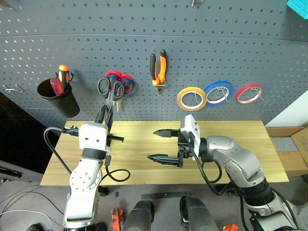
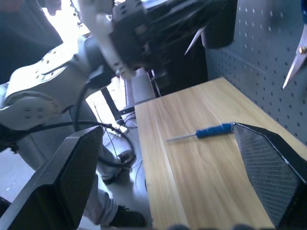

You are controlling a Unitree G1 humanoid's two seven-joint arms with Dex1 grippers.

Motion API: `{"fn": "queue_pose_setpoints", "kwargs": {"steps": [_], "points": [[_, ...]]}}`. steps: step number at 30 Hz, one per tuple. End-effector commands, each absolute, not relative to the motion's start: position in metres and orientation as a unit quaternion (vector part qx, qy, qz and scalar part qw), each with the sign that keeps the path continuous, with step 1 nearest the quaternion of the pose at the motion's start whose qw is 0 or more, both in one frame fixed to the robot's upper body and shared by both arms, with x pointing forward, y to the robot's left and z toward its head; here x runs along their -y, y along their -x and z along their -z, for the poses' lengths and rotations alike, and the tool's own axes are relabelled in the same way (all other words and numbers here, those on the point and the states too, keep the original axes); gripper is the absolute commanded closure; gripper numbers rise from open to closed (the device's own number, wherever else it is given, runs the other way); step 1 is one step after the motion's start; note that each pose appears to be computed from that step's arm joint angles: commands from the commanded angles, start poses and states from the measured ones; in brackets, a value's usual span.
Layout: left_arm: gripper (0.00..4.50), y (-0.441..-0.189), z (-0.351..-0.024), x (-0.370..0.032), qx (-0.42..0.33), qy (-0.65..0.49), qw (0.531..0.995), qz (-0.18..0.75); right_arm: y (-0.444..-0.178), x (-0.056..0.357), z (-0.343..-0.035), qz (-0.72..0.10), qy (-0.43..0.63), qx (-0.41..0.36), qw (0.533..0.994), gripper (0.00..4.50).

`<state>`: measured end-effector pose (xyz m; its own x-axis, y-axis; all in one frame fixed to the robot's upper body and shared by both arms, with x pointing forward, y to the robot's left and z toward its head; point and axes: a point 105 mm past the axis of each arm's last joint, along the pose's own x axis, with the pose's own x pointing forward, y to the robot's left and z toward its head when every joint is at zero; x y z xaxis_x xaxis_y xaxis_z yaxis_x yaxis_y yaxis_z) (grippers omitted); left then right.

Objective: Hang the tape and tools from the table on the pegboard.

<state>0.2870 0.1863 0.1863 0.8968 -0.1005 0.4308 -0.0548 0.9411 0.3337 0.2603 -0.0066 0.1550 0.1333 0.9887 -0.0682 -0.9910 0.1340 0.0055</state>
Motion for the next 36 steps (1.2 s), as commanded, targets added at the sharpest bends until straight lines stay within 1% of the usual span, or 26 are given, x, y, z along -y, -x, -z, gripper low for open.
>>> {"fn": "queue_pose_setpoints", "kwargs": {"steps": [1,4,8,9,14,18,26,28,31,33,34,35,36], "points": [[4.35,-0.288,-0.192,-0.190,0.239,-0.165,0.957,0.007,-0.254,0.002,-0.163,-0.665,0.024,-0.006,0.746,0.00],[4.35,-0.292,-0.188,-0.194,0.228,-0.161,0.960,0.003,-0.257,0.003,-0.167,-0.657,0.023,0.004,0.754,0.00],[4.35,-0.299,-0.180,-0.197,0.208,-0.153,0.966,0.003,-0.281,0.007,-0.198,-0.600,-0.017,0.060,0.797,0.00],[4.35,-0.301,-0.178,-0.197,0.204,-0.151,0.967,0.003,-0.285,0.007,-0.206,-0.593,-0.022,0.069,0.802,0.00],[4.35,-0.309,-0.172,-0.193,0.193,-0.144,0.970,0.014,-0.285,0.006,-0.223,-0.590,-0.018,0.092,0.802,0.00],[4.35,-0.318,-0.167,-0.190,0.185,-0.142,0.972,0.024,-0.294,0.008,-0.238,-0.563,-0.014,0.118,0.818,0.00],[4.35,-0.335,-0.159,-0.195,0.167,-0.130,0.977,0.013,-0.295,0.006,-0.235,-0.561,0.012,0.116,0.820,0.00],[4.35,-0.347,-0.152,-0.201,0.135,-0.089,0.987,-0.005,-0.295,0.005,-0.234,-0.561,0.015,0.116,0.820,0.00],[4.35,-0.357,-0.150,-0.201,0.118,-0.079,0.990,-0.005,-0.295,0.004,-0.234,-0.560,0.017,0.115,0.820,0.00],[4.35,-0.361,-0.150,-0.193,0.114,-0.047,0.992,0.035,-0.295,0.004,-0.233,-0.560,0.019,0.114,0.821,0.00],[3.63,-0.362,-0.148,-0.192,0.104,-0.039,0.993,0.042,-0.295,0.004,-0.233,-0.559,0.019,0.114,0.821,0.00],[3.47,-0.362,-0.147,-0.192,0.103,-0.032,0.993,0.041,-0.295,0.004,-0.233,-0.558,0.019,0.114,0.822,0.00],[3.13,-0.362,-0.145,-0.195,0.094,-0.025,0.995,0.033,-0.295,0.005,-0.232,-0.558,0.019,0.113,0.822,0.00]]}}
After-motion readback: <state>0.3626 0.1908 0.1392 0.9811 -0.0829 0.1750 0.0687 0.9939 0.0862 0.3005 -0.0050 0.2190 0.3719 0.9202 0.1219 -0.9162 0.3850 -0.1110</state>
